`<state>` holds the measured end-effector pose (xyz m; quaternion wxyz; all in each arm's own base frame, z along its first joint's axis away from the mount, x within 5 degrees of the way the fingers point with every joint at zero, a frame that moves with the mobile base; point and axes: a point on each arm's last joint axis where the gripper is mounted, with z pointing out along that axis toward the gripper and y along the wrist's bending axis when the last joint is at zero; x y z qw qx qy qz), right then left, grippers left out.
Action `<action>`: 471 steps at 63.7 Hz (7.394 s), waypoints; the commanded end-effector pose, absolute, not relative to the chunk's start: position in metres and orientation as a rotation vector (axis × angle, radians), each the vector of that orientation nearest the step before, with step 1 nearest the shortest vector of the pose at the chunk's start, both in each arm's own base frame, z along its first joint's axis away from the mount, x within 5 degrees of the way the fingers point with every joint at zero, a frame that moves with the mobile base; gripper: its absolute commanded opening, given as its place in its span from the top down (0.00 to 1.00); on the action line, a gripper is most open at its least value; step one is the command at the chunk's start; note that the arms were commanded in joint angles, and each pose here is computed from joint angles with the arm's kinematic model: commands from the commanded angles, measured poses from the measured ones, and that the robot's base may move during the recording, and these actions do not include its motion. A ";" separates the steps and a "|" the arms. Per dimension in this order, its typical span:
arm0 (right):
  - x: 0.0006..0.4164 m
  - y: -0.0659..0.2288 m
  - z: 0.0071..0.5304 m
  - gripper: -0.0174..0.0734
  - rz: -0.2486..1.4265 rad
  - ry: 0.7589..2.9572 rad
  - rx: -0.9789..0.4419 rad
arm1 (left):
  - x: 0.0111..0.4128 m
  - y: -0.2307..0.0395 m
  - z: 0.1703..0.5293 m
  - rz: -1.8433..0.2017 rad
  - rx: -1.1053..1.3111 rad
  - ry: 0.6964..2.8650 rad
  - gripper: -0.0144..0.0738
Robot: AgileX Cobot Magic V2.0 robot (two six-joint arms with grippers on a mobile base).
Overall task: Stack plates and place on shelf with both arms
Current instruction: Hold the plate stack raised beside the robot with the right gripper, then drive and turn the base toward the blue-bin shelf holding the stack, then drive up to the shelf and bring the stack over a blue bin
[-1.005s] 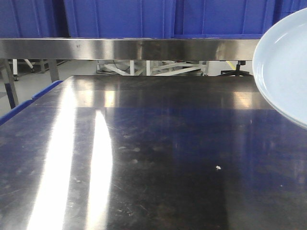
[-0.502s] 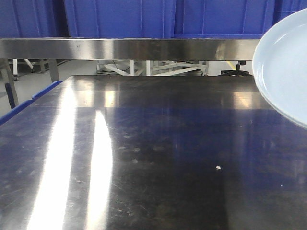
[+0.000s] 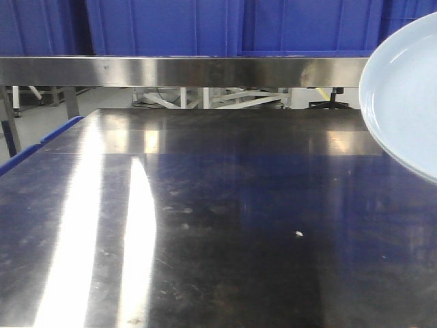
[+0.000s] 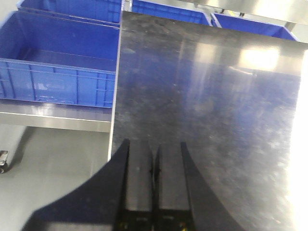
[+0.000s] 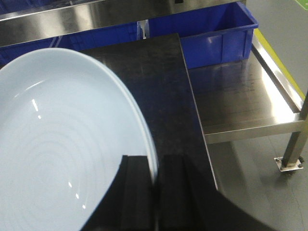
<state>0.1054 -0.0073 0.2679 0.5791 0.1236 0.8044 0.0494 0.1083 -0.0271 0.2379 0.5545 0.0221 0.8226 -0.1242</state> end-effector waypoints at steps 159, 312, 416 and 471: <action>0.109 -0.008 0.286 0.75 0.113 1.760 0.274 | 0.112 -0.027 0.255 -0.317 0.028 1.835 0.73; 0.109 -0.008 0.286 0.75 0.113 1.760 0.274 | 0.112 -0.027 0.255 -0.317 0.028 1.837 0.73; 0.109 -0.008 0.286 0.75 0.113 1.761 0.274 | 0.112 -0.027 0.255 -0.316 0.028 1.838 0.73; 0.109 -0.008 0.286 0.75 0.113 1.761 0.274 | 0.112 -0.027 0.255 -0.316 0.028 1.838 0.73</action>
